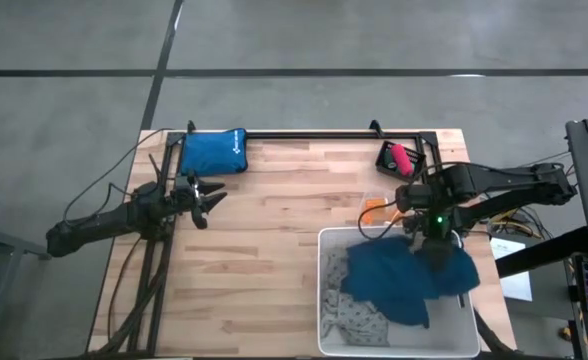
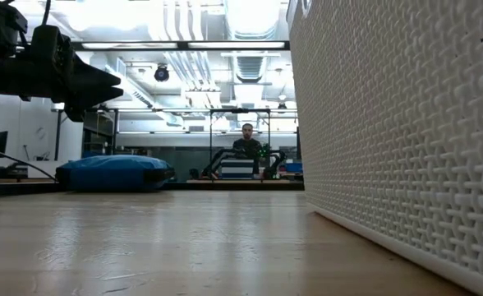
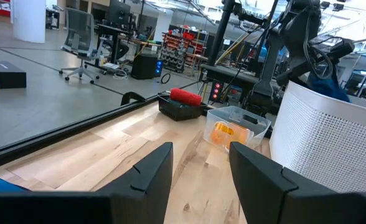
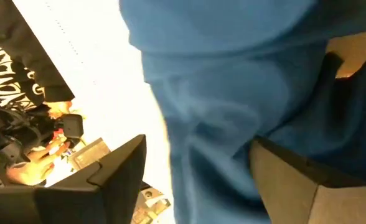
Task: Pick & place medical supplies in basket/bin
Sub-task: Put the blue patient gown into the white bin, then return to Home Position
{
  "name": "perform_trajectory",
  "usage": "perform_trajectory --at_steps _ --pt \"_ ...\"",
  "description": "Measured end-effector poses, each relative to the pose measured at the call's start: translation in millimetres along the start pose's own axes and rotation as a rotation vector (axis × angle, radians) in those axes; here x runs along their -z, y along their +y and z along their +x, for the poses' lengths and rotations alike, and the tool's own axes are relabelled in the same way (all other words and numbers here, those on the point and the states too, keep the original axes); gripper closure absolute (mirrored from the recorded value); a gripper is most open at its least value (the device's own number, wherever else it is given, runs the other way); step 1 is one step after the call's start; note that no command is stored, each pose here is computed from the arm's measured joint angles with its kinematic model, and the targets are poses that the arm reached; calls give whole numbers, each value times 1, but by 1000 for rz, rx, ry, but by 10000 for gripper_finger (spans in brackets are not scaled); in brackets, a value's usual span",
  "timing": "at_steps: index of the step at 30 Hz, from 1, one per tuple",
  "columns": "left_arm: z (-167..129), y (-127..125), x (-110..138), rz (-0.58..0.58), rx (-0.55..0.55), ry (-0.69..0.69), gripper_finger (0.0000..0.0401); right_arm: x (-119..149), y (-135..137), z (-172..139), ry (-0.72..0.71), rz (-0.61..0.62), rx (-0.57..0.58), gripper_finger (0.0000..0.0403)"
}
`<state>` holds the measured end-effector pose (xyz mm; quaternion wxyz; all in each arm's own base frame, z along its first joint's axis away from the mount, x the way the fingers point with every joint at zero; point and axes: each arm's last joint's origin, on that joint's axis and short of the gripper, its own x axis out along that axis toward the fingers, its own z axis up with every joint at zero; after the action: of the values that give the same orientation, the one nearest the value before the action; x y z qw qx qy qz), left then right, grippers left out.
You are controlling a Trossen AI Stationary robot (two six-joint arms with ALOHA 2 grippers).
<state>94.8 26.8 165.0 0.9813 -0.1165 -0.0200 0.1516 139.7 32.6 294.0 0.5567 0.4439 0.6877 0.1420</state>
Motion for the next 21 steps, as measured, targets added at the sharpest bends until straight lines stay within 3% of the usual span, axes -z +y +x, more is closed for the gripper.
perform_trajectory --at_steps 8,21 --pt "0 0 0 0 0 -1 237 3 13 -11 -50 -69 -11 110" --pt "0 0 0 0 0 0 237 19 44 -43 -232 -248 18 121"
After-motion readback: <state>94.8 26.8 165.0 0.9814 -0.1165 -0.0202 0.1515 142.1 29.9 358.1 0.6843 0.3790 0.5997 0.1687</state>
